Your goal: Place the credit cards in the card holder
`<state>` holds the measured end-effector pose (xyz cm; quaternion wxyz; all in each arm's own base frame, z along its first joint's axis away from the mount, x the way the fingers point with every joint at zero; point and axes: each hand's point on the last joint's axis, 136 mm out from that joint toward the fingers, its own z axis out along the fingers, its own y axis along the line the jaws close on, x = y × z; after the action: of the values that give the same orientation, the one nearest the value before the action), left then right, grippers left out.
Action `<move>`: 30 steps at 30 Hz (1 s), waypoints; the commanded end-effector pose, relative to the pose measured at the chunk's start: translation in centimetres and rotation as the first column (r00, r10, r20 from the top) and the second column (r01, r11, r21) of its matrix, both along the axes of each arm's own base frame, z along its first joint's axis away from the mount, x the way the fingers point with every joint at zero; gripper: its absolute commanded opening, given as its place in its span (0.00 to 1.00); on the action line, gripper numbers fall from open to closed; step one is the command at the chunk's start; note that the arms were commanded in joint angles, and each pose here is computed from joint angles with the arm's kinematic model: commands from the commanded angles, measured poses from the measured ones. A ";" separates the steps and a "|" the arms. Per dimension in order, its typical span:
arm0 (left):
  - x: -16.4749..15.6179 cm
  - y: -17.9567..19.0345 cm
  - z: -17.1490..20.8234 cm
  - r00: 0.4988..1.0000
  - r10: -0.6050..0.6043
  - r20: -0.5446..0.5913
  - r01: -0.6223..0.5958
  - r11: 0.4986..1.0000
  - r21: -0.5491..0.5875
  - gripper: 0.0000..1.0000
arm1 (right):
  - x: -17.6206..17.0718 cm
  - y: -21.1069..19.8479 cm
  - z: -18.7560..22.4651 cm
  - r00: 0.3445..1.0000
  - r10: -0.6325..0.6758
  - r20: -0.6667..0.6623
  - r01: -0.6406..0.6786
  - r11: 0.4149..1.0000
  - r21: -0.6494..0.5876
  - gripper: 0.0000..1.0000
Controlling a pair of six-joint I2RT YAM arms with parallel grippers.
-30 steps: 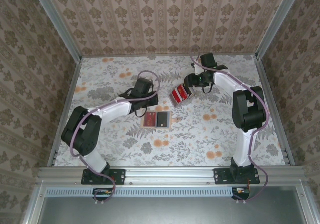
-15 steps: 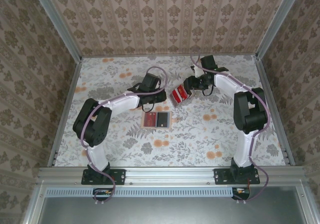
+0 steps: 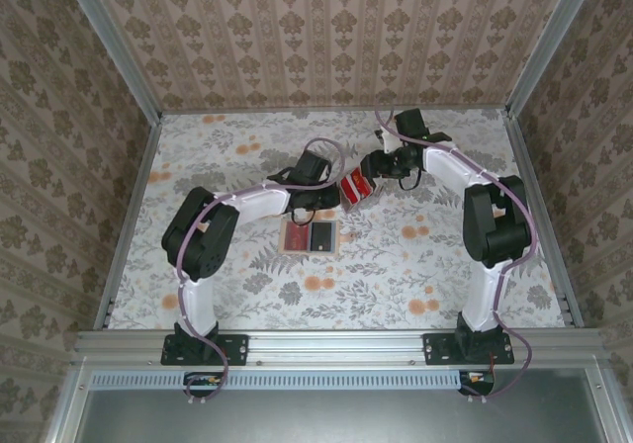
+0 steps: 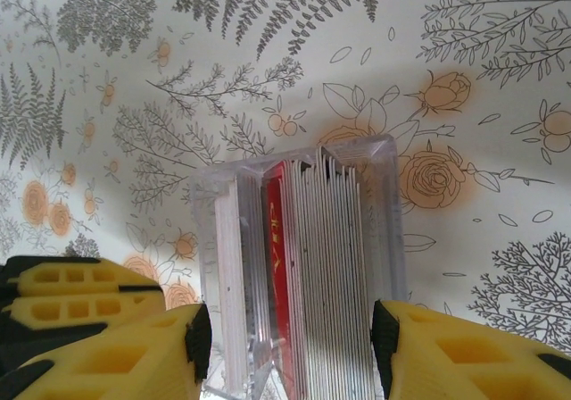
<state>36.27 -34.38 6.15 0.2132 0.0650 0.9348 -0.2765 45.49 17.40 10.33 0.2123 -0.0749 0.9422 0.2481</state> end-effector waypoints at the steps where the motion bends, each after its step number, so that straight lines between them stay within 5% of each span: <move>1: 0.2 -1.2 0.4 1.000 0.000 -0.011 0.000 0.999 -0.033 0.12 | -0.2 0.3 -0.8 0.999 0.010 -0.038 -0.011 1.000 -0.011 0.54; 30: 0.2 -1.5 0.2 1.000 -0.013 -0.016 0.012 1.000 -0.026 0.13 | -0.7 0.6 2.1 1.000 0.017 0.012 -0.017 0.999 0.035 0.51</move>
<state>36.52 -35.20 6.34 0.2118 0.0641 0.9329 -0.2842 45.25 17.45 10.89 0.2118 -0.0755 0.9413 0.2517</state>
